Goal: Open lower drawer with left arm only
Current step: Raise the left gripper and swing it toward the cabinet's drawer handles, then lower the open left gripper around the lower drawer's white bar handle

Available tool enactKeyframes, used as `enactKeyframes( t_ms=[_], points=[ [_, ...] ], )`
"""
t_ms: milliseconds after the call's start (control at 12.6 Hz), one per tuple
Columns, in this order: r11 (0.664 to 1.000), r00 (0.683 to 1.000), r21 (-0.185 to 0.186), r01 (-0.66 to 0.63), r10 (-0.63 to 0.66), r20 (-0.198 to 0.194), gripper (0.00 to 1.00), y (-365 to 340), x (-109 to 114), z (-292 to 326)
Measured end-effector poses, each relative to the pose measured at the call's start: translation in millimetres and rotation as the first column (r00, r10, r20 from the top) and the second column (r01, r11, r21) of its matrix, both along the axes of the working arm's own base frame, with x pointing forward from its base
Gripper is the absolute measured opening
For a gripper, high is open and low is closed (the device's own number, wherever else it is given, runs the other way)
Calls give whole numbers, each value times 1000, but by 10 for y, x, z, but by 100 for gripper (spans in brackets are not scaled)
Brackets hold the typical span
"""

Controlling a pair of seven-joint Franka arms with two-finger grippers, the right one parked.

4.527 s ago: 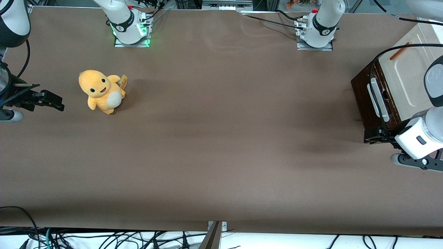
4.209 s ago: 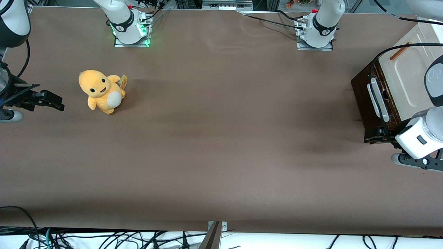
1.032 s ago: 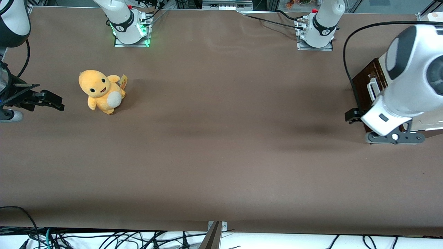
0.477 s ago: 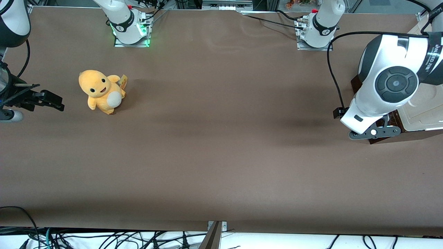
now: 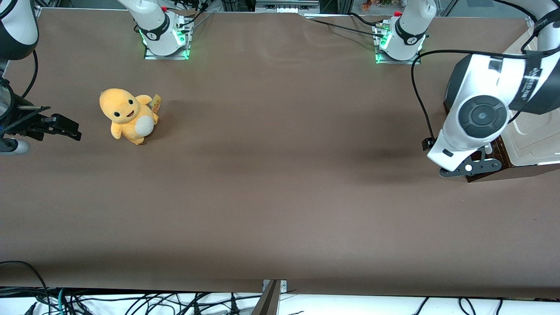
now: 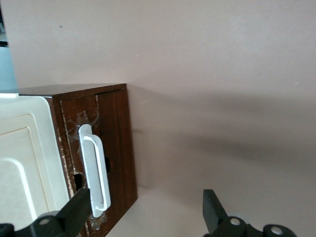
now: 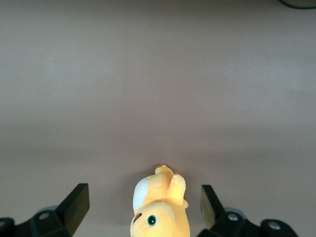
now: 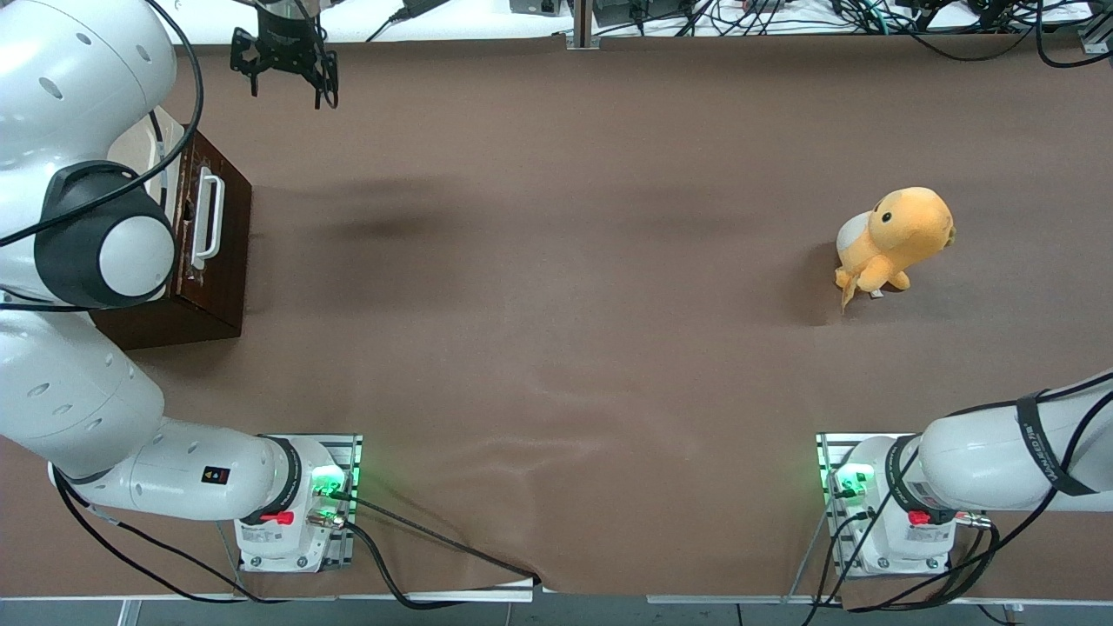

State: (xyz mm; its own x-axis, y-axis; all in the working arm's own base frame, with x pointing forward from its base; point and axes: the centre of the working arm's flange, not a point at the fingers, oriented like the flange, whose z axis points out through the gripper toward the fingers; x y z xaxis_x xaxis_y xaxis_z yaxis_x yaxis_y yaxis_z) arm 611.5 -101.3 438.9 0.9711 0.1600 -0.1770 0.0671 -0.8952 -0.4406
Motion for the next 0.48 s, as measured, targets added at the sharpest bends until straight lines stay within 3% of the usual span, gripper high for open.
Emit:
enactKeyframes(
  t_ms=[397,477],
  points=[
    [993,999,108,-45,44,12,100,-26,-77,-278],
    [991,999,120,-53,51,16,96,-28,-88,-305]
  ],
)
